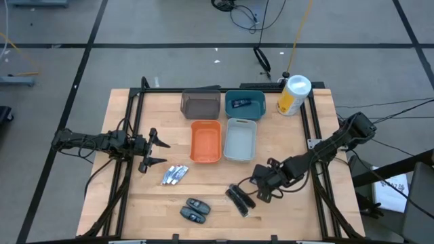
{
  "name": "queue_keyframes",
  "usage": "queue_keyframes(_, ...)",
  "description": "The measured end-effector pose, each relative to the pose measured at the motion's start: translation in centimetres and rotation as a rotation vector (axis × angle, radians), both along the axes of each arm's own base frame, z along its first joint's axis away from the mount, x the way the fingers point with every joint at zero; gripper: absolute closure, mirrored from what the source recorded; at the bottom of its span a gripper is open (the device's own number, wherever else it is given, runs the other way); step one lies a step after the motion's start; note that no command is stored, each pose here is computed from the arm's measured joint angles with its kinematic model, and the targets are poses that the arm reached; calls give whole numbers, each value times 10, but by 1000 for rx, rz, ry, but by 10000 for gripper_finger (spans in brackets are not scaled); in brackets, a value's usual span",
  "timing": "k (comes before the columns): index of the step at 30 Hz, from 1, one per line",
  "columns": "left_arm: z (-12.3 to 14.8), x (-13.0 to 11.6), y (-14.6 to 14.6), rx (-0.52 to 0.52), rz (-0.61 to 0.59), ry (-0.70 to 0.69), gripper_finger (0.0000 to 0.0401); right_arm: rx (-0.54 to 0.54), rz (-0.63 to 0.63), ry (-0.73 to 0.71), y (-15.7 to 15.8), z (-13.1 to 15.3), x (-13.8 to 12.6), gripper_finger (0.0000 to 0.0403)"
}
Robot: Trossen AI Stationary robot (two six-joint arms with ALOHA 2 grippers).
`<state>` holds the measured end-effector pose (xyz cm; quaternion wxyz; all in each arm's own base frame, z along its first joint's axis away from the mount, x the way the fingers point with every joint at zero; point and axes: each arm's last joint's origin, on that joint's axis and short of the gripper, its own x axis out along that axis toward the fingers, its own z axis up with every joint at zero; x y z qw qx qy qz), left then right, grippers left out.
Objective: Pick & Place Travel size toiletries
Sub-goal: Put the blue shave cream into the dark blue bin
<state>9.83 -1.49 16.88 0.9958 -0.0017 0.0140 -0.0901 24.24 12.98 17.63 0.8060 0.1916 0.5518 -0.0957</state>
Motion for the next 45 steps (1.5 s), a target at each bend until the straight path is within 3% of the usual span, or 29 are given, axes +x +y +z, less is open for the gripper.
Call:
queue_keyframes(11,0,0,0,0,0,-1,127,-8,67,-79,-6,7,8,262)
queue_keyframes(18,0,0,0,0,0,-1,127,-39,86,-222,-11,30,7,262)
queue_keyframes(31,0,0,0,0,0,-1,127,-251,100,-474,-24,68,1,261)
queue_keyframes(45,0,0,0,0,0,0,128,-271,144,-631,-55,60,15,261)
